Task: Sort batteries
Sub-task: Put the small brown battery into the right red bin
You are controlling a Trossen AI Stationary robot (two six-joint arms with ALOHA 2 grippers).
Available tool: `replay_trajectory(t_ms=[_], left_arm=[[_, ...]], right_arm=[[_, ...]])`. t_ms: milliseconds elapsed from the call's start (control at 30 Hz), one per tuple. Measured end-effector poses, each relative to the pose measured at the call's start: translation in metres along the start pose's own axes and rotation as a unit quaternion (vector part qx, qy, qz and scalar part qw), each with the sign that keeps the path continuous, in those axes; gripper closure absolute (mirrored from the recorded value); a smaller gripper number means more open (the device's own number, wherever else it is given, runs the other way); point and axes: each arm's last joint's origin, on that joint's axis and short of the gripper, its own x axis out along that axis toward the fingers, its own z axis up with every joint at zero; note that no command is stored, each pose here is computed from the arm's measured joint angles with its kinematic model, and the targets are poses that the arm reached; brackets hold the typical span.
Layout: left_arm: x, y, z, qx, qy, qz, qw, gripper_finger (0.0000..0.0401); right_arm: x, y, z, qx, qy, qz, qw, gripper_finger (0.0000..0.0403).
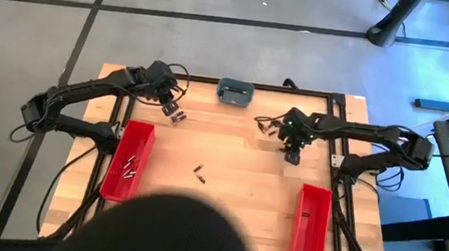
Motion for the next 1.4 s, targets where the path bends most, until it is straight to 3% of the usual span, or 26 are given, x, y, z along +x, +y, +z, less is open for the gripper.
replay_trajectory(t_ms=[133, 300, 400, 533, 600, 700, 867, 1100, 1267, 1400], left_arm=[[0.0, 0.001, -0.001, -0.014, 0.004, 0.001, 1.0, 0.032], [0.0, 0.001, -0.001, -0.019, 0.006, 0.0, 1.0, 0.032], [0.0, 0.001, -0.001, -0.02, 0.004, 0.001, 1.0, 0.032], [0.0, 0.001, 0.0, -0.003, 0.001, 0.001, 1.0, 0.032], [0.0, 0.001, 0.0, -0.004, 0.001, 0.001, 1.0, 0.032], [0.0, 0.001, 0.0, -0.012, 0.001, 0.001, 1.0, 0.032], [0.0, 0.001, 0.0, -0.032, 0.002, 0.001, 0.999, 0.032], [0.0, 0.001, -0.001, -0.037, 0.004, 0.001, 0.999, 0.032], [0.0, 0.001, 0.0, -0.054, 0.002, 0.001, 0.999, 0.032], [0.0, 0.001, 0.0, -0.041, 0.0, 0.001, 0.999, 0.032]], right_arm=[[0.021, -0.005, -0.003, -0.051, 0.037, -0.02, 0.998, 0.0228], [0.037, -0.009, -0.001, -0.055, 0.055, -0.026, 0.997, 0.0247], [0.041, -0.01, -0.003, -0.052, 0.066, -0.017, 0.996, 0.0285], [0.043, -0.01, -0.005, -0.054, 0.07, -0.029, 0.996, 0.0373], [0.043, -0.01, -0.004, -0.054, 0.07, -0.028, 0.996, 0.0386], [0.037, -0.01, 0.002, -0.052, 0.07, -0.025, 0.996, 0.0375], [0.003, -0.007, 0.021, -0.046, 0.075, -0.015, 0.996, 0.0391], [-0.084, 0.027, 0.064, -0.049, -0.013, 0.017, 0.999, 0.0391], [-0.126, 0.063, 0.052, -0.002, -0.011, 0.1, 0.995, 0.0391], [-0.145, 0.086, 0.019, 0.083, 0.084, 0.143, 0.983, 0.039]])
